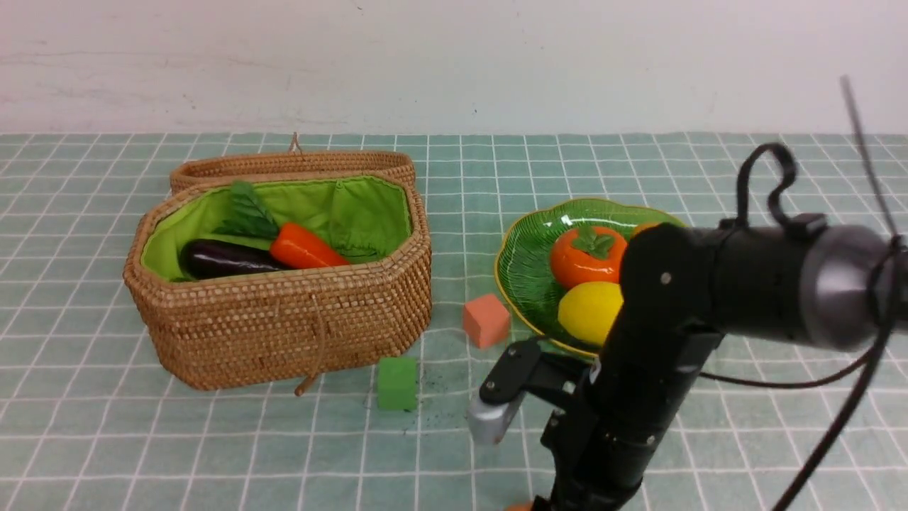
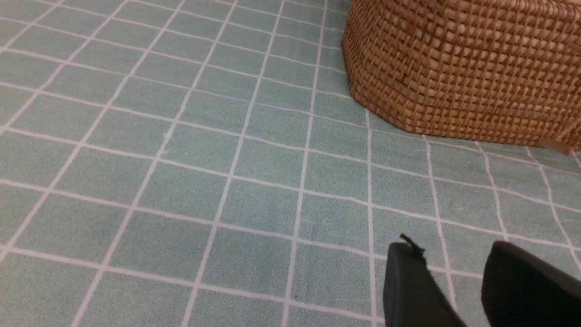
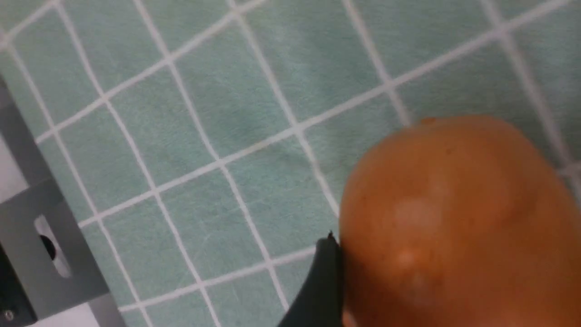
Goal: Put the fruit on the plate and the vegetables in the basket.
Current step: Use the right arm to grab a potato and put it into the left basket
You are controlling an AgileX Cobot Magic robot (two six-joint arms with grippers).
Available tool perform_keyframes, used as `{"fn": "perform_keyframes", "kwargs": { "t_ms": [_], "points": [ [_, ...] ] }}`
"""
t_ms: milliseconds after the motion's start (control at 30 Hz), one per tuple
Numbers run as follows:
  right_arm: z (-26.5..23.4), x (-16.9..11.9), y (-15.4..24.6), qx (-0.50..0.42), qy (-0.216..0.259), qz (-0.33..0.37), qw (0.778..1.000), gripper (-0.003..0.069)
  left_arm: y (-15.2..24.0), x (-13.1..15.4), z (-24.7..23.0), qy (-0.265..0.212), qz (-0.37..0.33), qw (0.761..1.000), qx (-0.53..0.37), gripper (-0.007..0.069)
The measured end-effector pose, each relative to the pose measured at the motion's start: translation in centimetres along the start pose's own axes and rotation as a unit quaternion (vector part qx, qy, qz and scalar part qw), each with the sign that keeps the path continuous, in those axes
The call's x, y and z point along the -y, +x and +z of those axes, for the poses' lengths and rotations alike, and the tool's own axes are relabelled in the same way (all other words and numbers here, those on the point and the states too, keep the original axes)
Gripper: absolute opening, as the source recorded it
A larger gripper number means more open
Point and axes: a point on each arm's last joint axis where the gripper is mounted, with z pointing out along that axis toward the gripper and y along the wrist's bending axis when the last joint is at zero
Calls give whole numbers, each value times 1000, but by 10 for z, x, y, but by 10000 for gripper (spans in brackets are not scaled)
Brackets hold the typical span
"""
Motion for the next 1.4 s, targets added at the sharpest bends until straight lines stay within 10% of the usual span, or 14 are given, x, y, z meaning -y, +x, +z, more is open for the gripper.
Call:
{"fn": "perform_keyframes", "kwargs": {
  "t_ms": [367,600,767,967,1400],
  "points": [
    [-7,4,-16,12,-3,-2,1000,568,0,0,0,0,1,1000,0,239],
    [-100,-18,-76,191,41,-89,977,568,0,0,0,0,1,1000,0,239],
    [-150,-17,-133,365,172,-170,899,568,0,0,0,0,1,1000,0,239],
    [-117,21,-188,490,261,-89,827,568,0,0,0,0,1,1000,0,239],
    [-42,44,-200,435,225,-79,868,667,0,0,0,0,1,1000,0,239]
  ]
}}
